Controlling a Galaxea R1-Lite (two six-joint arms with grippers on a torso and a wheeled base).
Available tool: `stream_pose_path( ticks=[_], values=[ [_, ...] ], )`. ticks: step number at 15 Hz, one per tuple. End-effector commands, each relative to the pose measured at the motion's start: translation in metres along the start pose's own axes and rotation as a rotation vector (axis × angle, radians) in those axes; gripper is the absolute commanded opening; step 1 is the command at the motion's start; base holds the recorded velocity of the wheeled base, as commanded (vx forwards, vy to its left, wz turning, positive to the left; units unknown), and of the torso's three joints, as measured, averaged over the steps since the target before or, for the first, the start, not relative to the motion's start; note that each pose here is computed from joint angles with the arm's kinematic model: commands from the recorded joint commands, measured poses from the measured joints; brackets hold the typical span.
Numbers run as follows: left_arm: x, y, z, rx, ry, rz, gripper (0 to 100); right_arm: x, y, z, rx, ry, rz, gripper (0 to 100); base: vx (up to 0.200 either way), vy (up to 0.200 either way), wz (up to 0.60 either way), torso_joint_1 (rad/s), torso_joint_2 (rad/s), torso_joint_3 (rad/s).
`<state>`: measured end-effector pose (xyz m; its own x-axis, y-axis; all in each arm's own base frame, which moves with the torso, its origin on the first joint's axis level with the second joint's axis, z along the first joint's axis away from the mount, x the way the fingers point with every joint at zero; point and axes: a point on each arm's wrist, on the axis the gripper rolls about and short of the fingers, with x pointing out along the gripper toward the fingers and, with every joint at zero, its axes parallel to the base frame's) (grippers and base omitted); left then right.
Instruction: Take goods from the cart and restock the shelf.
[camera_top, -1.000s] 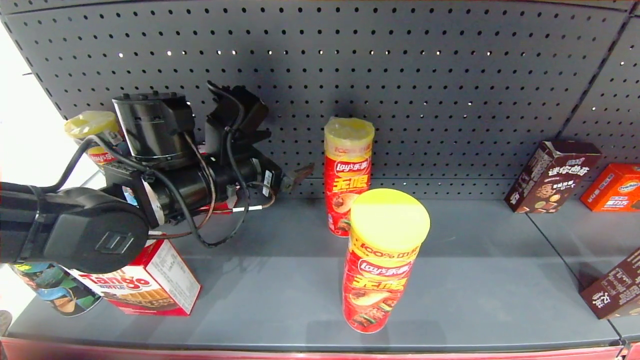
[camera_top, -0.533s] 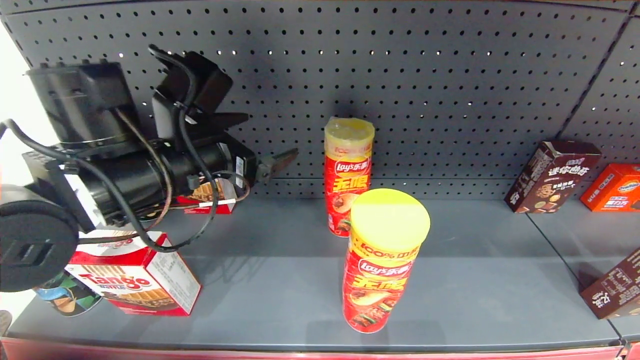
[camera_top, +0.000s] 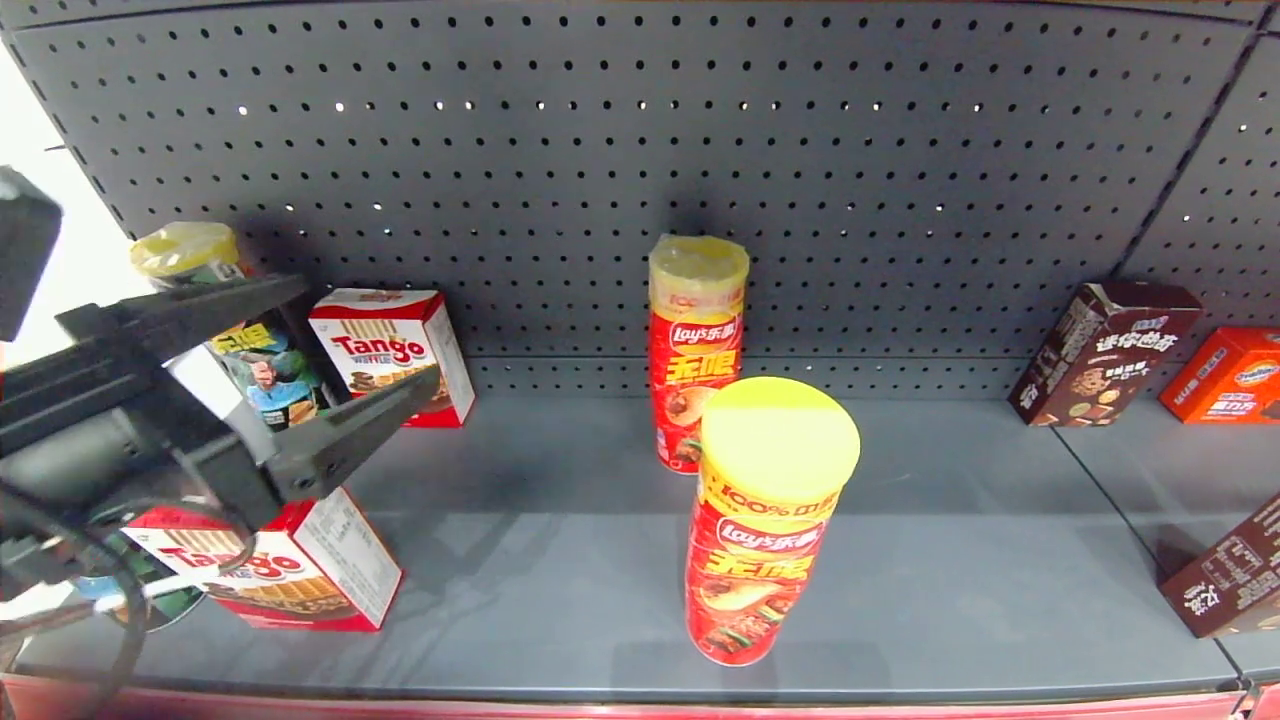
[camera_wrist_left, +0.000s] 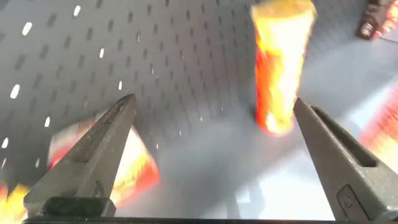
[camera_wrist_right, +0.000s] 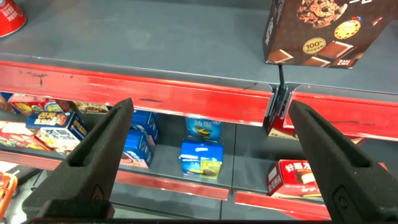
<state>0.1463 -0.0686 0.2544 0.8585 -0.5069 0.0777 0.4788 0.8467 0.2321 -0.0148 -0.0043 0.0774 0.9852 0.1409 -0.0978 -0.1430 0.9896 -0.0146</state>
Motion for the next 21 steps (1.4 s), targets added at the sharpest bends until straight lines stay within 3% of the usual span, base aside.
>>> stream_pose_path(
  ticks=[1, 3, 5, 7, 10, 12, 13, 14, 16, 18, 21],
  values=[
    [-0.069, -0.009, -0.005, -0.019, -0.101, 0.029, 100, 0.0, 0.0, 0.0, 0.0, 0.002, 0.0, 100, 0.0, 0.0, 0.0, 0.0, 0.0, 0.0],
    [-0.105, -0.014, -0.009, -0.031, -0.116, 0.034, 100, 0.0, 0.0, 0.0, 0.0, 0.002, 0.0, 100, 0.0, 0.0, 0.0, 0.0, 0.0, 0.0],
    [-0.134, -0.019, -0.026, -0.084, -0.095, 0.098, 100, 0.0, 0.0, 0.0, 0.0, 0.002, 0.0, 100, 0.0, 0.0, 0.0, 0.0, 0.0, 0.0],
    [-0.155, -0.03, -0.065, -0.076, -0.078, 0.23, 100, 0.0, 0.0, 0.0, 0.0, 0.002, 0.0, 100, 0.0, 0.0, 0.0, 0.0, 0.0, 0.0],
    [-0.168, -0.042, -0.101, -0.05, -0.091, 0.353, 100, 0.0, 0.0, 0.0, 0.0, 0.002, 0.0, 100, 0.0, 0.0, 0.0, 0.0, 0.0, 0.0],
    [-0.175, -0.047, -0.108, -0.038, -0.091, 0.408, 100, 0.0, 0.0, 0.0, 0.0, 0.002, 0.0, 100, 0.0, 0.0, 0.0, 0.0, 0.0, 0.0],
    [-0.177, -0.049, -0.111, -0.039, -0.076, 0.421, 100, 0.0, 0.0, 0.0, 0.0, 0.002, 0.0, 100, 0.0, 0.0, 0.0, 0.0, 0.0, 0.0],
    [-0.182, -0.055, -0.121, -0.052, -0.028, 0.44, 100, 0.0, 0.0, 0.0, 0.0, 0.002, 0.0, 100, 0.0, 0.0, 0.0, 0.0, 0.0, 0.0],
    [-0.191, -0.063, -0.139, -0.072, 0.024, 0.407, 100, 0.0, 0.0, 0.0, 0.0, 0.002, 0.0, 100, 0.0, 0.0, 0.0, 0.0, 0.0, 0.0],
    [-0.192, -0.065, -0.147, -0.096, 0.097, 0.408, 100, 0.0, 0.0, 0.0, 0.0, 0.002, 0.0, 100, 0.0, 0.0, 0.0, 0.0, 0.0, 0.0],
    [-0.192, -0.066, -0.153, -0.116, 0.152, 0.4, 100, 0.0, 0.0, 0.0, 0.0, 0.002, 0.0, 100, 0.0, 0.0, 0.0, 0.0, 0.0, 0.0]
  ],
)
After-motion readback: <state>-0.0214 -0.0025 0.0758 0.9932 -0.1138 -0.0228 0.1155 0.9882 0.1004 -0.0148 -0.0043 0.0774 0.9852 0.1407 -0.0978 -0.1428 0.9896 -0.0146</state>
